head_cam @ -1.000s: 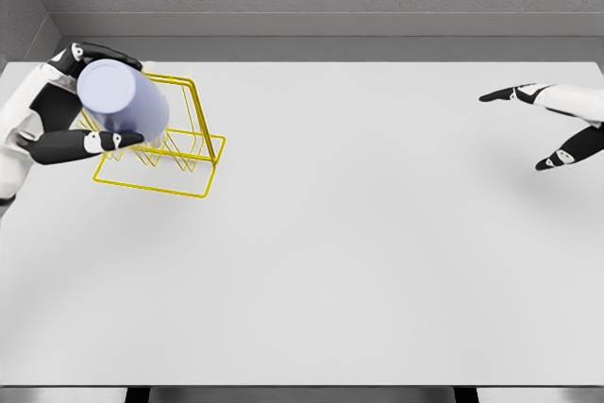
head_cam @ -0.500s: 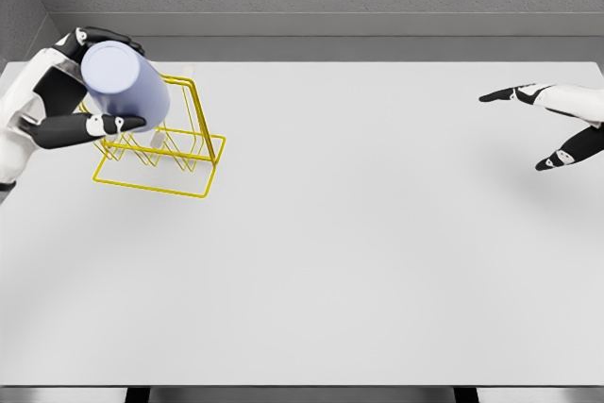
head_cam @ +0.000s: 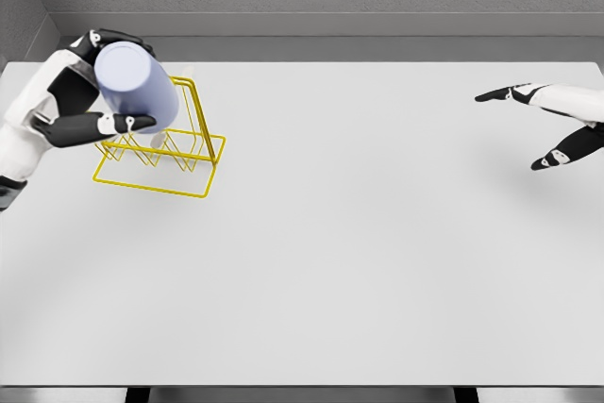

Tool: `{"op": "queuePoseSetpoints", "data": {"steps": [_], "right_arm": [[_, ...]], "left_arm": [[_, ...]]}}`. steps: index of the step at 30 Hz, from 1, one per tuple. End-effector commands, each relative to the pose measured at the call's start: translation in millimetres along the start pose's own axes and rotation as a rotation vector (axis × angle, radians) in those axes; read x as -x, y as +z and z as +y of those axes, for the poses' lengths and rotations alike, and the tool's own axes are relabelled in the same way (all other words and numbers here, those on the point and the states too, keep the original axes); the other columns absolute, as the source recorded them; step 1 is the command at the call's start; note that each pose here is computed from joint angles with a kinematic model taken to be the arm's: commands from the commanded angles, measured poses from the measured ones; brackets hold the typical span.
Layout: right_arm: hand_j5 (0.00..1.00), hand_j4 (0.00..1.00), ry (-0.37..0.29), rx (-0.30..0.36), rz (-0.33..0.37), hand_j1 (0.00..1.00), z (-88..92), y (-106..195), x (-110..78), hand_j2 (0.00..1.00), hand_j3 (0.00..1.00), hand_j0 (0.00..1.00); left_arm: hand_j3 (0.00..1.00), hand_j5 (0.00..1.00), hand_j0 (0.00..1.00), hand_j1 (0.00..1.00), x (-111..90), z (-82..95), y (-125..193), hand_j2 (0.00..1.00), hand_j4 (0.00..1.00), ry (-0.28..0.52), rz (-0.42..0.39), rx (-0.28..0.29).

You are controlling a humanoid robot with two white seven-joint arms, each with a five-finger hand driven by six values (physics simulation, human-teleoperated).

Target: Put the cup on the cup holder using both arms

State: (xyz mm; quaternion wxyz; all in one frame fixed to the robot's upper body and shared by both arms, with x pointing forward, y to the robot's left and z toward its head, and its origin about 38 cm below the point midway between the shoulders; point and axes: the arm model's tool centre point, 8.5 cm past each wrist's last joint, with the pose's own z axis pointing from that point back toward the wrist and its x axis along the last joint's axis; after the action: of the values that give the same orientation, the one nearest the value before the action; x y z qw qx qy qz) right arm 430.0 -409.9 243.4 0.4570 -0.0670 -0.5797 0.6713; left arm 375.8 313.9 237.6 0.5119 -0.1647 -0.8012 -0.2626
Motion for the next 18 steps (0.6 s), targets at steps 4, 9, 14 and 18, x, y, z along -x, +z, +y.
{"op": "queuePoseSetpoints", "data": {"steps": [4, 9, 14, 18], "right_arm": [[1.00, 1.00, -0.006, 0.006, -0.001, 1.00, -0.9, 0.4, -0.1, 1.00, 1.00, 1.00], [1.00, 1.00, -0.006, 0.006, -0.002, 1.00, -0.7, -0.2, -0.3, 1.00, 1.00, 1.00], [1.00, 1.00, -0.006, 0.006, -0.001, 1.00, -0.9, 0.4, -0.1, 1.00, 1.00, 1.00], [1.00, 1.00, -0.006, 0.006, -0.002, 1.00, -0.7, -0.2, -0.3, 1.00, 1.00, 1.00]], "left_arm": [[0.52, 0.52, 0.52, 0.52, 8.6, -11.9, -3.0, 0.52, 0.52, 0.031, 0.014, 0.021], [0.52, 0.52, 0.52, 0.52, 9.7, -12.2, -2.3, 0.52, 0.52, 0.031, 0.019, 0.024], [0.52, 0.52, 0.52, 0.52, 11.4, -12.8, 0.0, 0.52, 0.52, 0.032, 0.027, 0.024], [0.52, 0.52, 0.52, 0.52, 13.6, -12.3, 1.4, 0.52, 0.52, 0.035, 0.034, 0.019]]}}
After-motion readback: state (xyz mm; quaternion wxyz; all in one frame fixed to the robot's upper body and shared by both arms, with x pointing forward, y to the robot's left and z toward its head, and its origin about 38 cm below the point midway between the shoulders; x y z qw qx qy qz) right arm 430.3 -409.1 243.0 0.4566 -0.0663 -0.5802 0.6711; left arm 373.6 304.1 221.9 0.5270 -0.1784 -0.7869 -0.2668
